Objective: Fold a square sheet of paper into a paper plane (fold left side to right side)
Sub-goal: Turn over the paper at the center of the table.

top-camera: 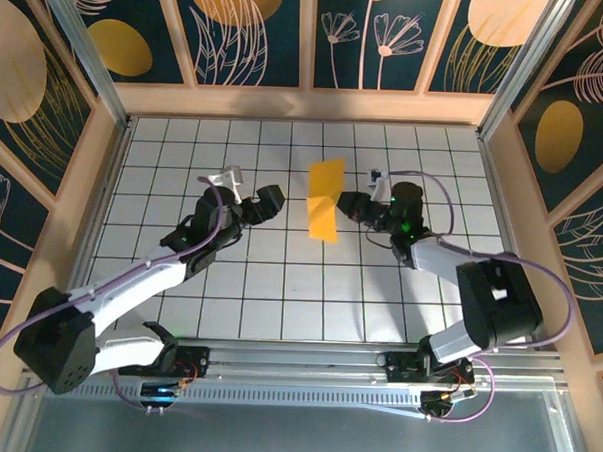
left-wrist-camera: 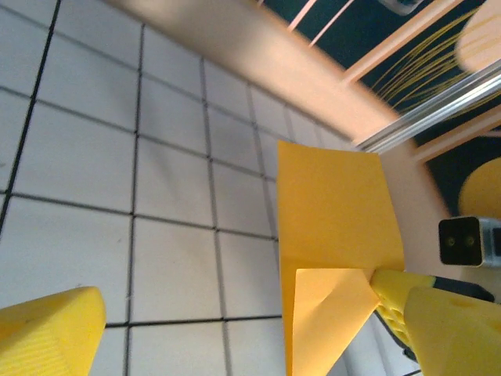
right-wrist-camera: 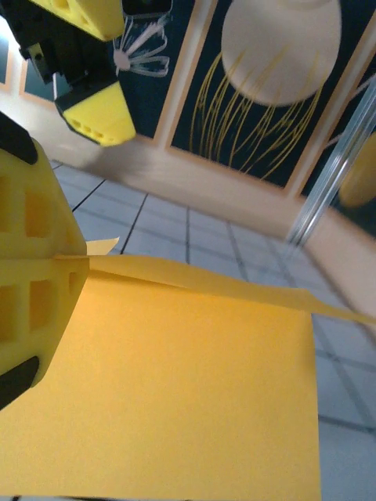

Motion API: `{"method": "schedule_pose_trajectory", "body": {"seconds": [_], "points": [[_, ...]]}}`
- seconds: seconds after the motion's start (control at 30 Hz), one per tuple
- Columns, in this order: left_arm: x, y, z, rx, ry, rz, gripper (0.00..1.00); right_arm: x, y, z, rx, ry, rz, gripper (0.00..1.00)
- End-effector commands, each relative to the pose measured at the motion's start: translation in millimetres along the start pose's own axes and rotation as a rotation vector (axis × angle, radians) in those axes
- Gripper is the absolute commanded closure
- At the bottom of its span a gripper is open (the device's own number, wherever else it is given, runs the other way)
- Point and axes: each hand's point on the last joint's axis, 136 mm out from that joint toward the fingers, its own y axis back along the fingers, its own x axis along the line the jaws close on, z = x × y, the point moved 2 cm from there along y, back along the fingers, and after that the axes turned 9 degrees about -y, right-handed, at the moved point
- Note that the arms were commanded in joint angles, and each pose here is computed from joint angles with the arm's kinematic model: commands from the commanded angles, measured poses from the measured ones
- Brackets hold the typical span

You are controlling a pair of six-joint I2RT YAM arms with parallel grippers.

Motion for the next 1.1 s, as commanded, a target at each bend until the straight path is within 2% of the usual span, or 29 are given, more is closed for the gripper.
{"method": "schedule_pose_trajectory", "body": {"seconds": [0.0, 0.1, 0.23, 0.53, 0.7, 0.87, 1.07], "points": [[-27.9, 18.0, 32.0, -0.142, -0.004, -0.16, 0.01, 57.7, 18.1, 24.5, -0.056, 0.145, 0.161, 1.0], [-59.6, 33.6, 47.1, -0.192, -0.007, -0.358, 0.01, 96.1, 33.9, 31.8, -0.07, 0.198, 0.276, 1.0], [-96.3, 46.8, 54.3, -0.189, -0.03, -0.573, 0.01, 132.6, 44.3, 29.0, -0.011, 0.226, 0.398, 1.0], [-130.9, 43.3, 39.1, -0.051, -0.028, -0.822, 0.01, 167.7, 51.2, 21.6, 0.028, 0.223, 0.547, 1.0], [-137.9, 33.7, 27.7, 0.028, -0.009, -0.881, 0.04, 177.0, 45.1, 14.8, 0.061, 0.22, 0.593, 1.0], [-141.1, 35.1, 26.6, 0.031, -0.011, -0.906, 0.19, 171.8, 39.2, 12.8, 0.066, 0.213, 0.577, 1.0], [-141.8, 37.7, 27.9, 0.025, -0.011, -0.91, 0.42, 166.3, 37.4, 12.2, 0.06, 0.211, 0.553, 1.0]]}}
